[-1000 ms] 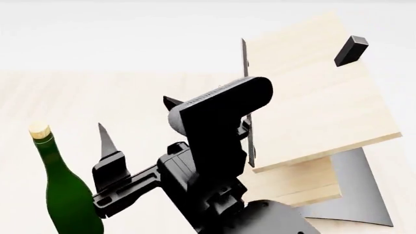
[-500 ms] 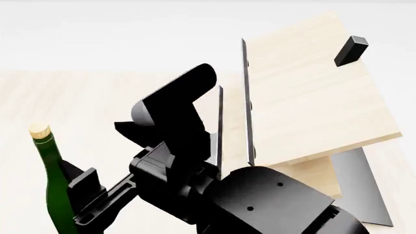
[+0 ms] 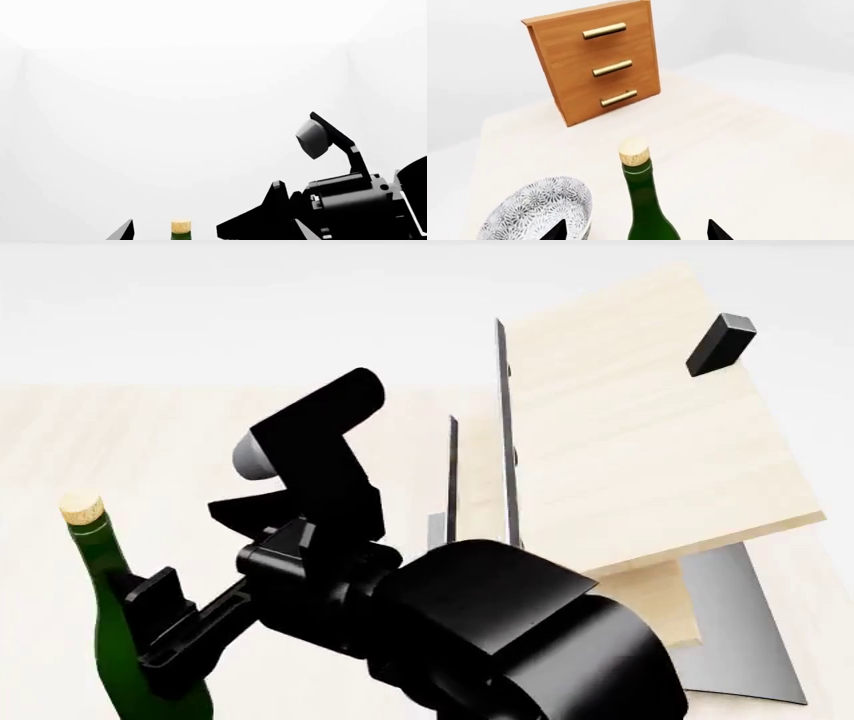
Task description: Put the wine bottle on the wine rack.
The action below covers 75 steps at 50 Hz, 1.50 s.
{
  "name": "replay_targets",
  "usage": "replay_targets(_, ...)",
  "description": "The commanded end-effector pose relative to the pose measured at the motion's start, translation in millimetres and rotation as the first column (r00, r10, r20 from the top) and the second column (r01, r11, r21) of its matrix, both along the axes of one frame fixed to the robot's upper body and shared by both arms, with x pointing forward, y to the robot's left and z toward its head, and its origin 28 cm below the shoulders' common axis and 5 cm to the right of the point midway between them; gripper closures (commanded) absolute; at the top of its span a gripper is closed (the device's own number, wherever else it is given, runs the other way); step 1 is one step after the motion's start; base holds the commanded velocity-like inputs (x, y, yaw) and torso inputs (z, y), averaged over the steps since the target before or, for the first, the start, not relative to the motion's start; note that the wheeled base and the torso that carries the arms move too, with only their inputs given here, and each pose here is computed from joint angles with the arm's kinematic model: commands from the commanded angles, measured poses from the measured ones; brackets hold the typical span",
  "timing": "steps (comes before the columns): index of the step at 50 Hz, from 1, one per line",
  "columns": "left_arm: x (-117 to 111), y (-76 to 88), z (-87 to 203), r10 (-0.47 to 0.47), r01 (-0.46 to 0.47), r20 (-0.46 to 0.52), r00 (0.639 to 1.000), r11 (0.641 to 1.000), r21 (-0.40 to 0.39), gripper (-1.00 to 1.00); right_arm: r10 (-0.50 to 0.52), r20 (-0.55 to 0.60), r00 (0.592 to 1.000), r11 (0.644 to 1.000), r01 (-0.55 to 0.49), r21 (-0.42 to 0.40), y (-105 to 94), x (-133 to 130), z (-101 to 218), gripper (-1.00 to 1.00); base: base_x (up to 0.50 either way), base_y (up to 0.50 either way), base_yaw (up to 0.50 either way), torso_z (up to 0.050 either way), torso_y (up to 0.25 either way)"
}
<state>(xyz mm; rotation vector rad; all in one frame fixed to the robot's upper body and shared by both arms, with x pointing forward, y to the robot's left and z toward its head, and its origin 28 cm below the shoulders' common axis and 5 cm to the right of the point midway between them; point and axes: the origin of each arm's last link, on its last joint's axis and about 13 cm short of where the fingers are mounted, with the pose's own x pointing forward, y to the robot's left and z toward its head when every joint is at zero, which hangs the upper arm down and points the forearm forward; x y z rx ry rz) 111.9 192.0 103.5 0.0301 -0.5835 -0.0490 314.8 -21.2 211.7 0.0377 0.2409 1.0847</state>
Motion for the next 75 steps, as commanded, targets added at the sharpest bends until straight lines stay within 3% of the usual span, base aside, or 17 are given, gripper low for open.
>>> replay_targets(1, 0.4, 0.4, 0.2, -0.001, 0.001, 0.001, 1.0, 1.0, -0.002, -1.0, 0.02, -0.02, 1.0, 0.999, -0.02, -0.024, 15.5, 8.3, -7.0, -1.0, 0.0, 0.0, 0.0, 0.0, 0.0)
replay_targets(34, 0.5, 3.2, 1.7, 0.002, -0.002, 0.0, 1.0, 1.0, -0.017, -1.0, -0.009, 0.117, 0.993, 0.999, 0.005, 0.038, 59.0, 22.2, -16.8, -1.0, 0.0, 0.0, 0.0, 0.0, 0.0)
replay_targets(48, -1.0, 3.3, 1.5, -0.002, 0.002, 0.001, 1.0, 1.0, -0.019, -1.0, -0.046, 0.072, 0.996, 0.997, 0.041, 0.065, 70.1, 39.1, -27.8, -1.0, 0.0, 0.0, 0.0, 0.0, 0.0)
replay_targets(72, -1.9, 2.9, 1.3, -0.003, 0.003, 0.002, 1.0, 1.0, -0.02, -1.0, -0.03, 0.047, 0.998, 0.999, 0.028, 0.042, 78.2, 35.0, -48.6, -1.0, 0.0, 0.0, 0.0, 0.0, 0.001)
replay_targets(73, -1.8, 2.8, 1.1, -0.003, 0.003, 0.002, 1.0, 1.0, -0.019, -1.0, -0.033, 0.05, 0.998, 0.999, 0.031, 0.042, 78.1, 34.7, -49.3, 1.0, 0.0, 0.0, 0.0, 0.0, 0.0)
replay_targets(75, -1.7, 2.7, 0.6, -0.003, 0.003, 0.0, 1.0, 1.0, -0.018, -1.0, -0.031, 0.048, 0.998, 0.998, 0.029, 0.047, 77.1, 34.4, -50.1, 1.0, 0.0, 0.0, 0.0, 0.0, 0.0)
